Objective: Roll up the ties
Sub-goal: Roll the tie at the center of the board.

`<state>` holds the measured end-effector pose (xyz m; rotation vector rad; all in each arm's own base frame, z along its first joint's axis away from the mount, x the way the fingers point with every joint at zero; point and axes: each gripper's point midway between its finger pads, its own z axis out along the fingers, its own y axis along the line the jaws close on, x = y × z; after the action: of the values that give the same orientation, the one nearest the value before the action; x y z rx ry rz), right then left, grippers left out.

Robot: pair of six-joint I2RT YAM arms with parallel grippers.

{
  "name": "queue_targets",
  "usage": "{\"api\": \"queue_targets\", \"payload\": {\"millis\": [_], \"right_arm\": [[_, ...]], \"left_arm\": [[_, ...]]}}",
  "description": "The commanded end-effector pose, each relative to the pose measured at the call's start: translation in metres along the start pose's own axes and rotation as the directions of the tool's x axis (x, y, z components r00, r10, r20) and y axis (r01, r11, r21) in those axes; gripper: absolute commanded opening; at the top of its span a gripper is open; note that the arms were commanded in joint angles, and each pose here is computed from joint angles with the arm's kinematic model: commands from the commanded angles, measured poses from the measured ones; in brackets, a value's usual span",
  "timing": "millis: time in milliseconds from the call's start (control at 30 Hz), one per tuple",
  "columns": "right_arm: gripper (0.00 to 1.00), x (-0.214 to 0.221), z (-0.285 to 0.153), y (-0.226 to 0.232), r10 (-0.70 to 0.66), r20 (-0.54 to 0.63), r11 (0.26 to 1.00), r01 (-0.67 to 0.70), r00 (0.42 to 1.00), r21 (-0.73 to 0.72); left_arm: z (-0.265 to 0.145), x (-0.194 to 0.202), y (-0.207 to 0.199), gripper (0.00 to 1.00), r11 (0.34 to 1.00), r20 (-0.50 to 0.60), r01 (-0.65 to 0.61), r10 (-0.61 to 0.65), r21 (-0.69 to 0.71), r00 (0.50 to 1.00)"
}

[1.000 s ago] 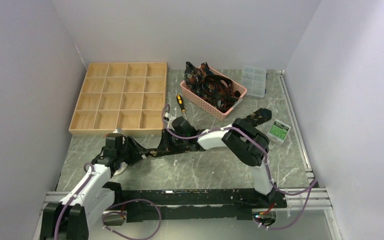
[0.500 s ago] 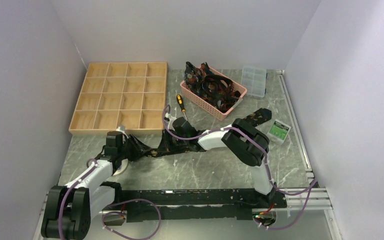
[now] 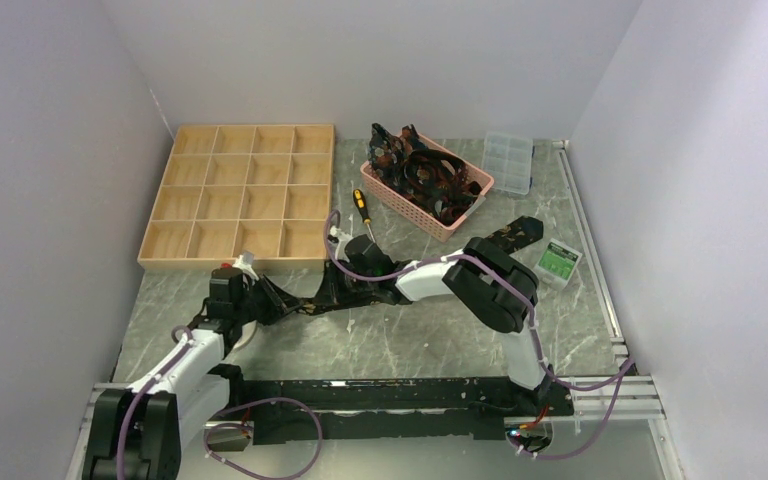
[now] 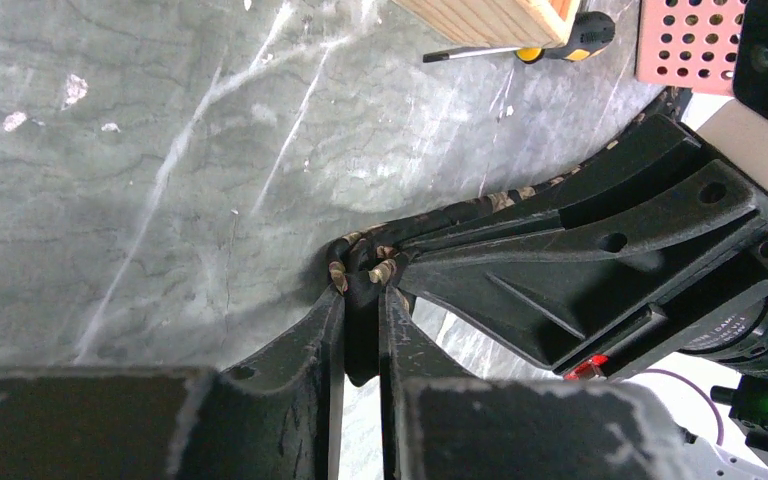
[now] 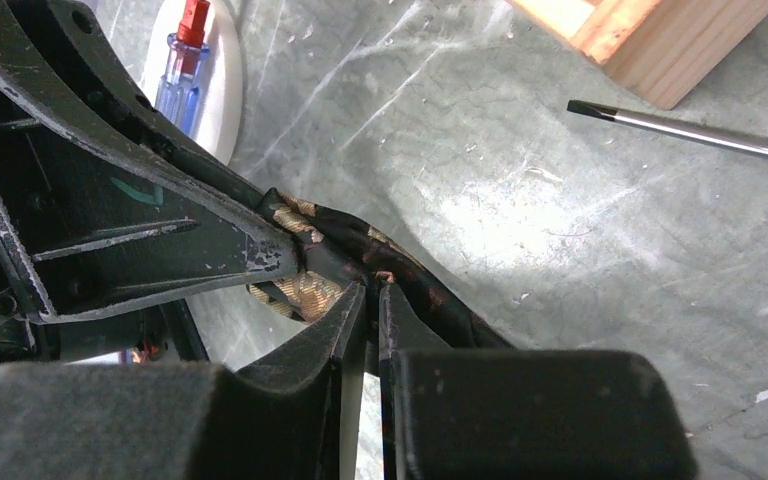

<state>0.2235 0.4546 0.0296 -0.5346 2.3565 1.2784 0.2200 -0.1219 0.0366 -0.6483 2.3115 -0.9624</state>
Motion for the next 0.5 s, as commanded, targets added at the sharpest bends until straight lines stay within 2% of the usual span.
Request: {"api": "queue_targets", "payload": {"millis": [0,133,200,333,400,467], "right_arm": [[0.13,-0.001,0.001,-0.002,-0.018,0.014,1.0,0.018,1.0,-0.009],[0.13,-0.002,0.001,-0.002,-0.015,0.013,1.0,0.015,1.0,-0.009],[0.16,-0.005,-0.001,0.002,-0.013,0.02,1.0,0.013,1.0,-0.007],[0.39,-0.019,-0.014,0.006,-0.004,0.05,1.0,0.002,0.999,0.023],[0.48,-0.027,-0.021,0.01,-0.004,0.067,0.999,0.001,0.998,0.038],[0.53,-0.034,-0.028,0.012,0.0,0.078,0.999,-0.004,0.997,0.05]], "left_arm": [[-0.005,0.001,-0.012,0.14,0.998,-0.023,-0.04,0.041,0.046,0.999],[-0.004,0.001,-0.012,0.04,0.998,-0.024,-0.044,0.046,0.043,0.999],[-0.005,-0.001,-0.012,0.03,0.998,-0.017,-0.053,0.054,0.04,0.998],[-0.01,-0.01,-0.007,0.03,0.996,0.0,-0.079,0.08,-0.041,0.997],[-0.013,-0.013,-0.002,0.03,0.991,0.004,-0.086,0.087,-0.098,0.996],[-0.015,-0.018,0.0,0.03,0.985,0.017,-0.091,0.094,-0.143,0.995]]}}
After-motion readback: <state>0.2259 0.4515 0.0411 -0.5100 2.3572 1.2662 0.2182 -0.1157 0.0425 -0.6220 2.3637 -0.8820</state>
